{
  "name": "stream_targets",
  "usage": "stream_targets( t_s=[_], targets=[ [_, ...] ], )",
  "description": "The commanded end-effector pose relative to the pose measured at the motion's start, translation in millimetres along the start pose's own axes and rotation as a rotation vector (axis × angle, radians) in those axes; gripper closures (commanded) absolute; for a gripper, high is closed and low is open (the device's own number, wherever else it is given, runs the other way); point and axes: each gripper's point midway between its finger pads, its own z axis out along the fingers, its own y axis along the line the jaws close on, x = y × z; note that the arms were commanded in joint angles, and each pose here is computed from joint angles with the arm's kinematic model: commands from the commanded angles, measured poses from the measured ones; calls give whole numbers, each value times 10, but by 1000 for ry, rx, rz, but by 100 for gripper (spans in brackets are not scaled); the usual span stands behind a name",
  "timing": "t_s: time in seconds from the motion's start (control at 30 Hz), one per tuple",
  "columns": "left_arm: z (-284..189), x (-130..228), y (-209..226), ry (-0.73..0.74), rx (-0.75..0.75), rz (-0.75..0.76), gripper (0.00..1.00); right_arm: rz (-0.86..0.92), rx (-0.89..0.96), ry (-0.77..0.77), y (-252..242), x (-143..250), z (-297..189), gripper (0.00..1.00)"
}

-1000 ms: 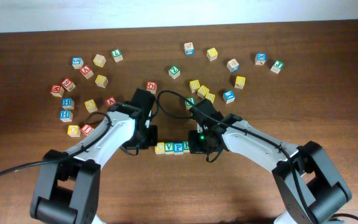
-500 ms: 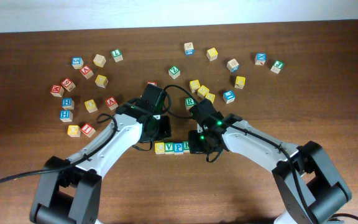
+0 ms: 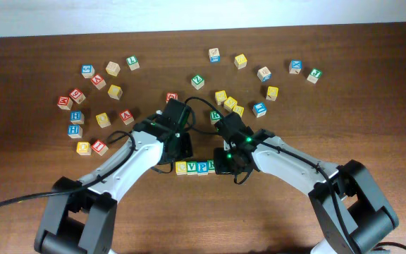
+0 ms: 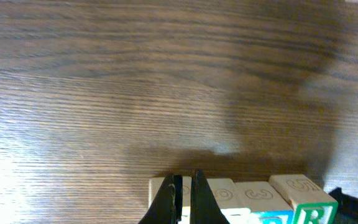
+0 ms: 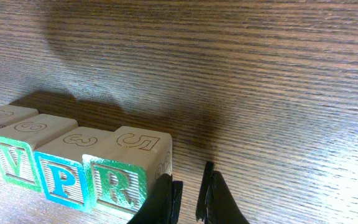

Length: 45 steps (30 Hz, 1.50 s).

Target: Spell out CVPR

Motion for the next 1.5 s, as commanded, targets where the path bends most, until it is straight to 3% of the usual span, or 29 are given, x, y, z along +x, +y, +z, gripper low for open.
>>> stream_targets(
  t_s=[0.0, 0.17, 0.7, 0.83, 1.07, 1.47],
  targets=[
    [12, 122, -32, -3, -27, 33, 100, -11, 3, 12, 16, 37, 33, 92],
    [23, 77, 81, -43, -94, 39, 100, -10, 4, 15, 12, 43, 32, 93],
    [27, 204, 51, 19, -66, 39, 100, -10, 5, 15, 11, 43, 32, 92],
    [24, 42, 52, -57, -82, 38, 100, -10, 5, 15, 11, 43, 32, 92],
    [96, 232, 125, 5, -92, 43, 100, -10, 5, 15, 12, 43, 32, 93],
    [101, 160, 54, -24, -62, 42, 100, -10, 5, 14, 12, 41, 32, 92]
  ],
)
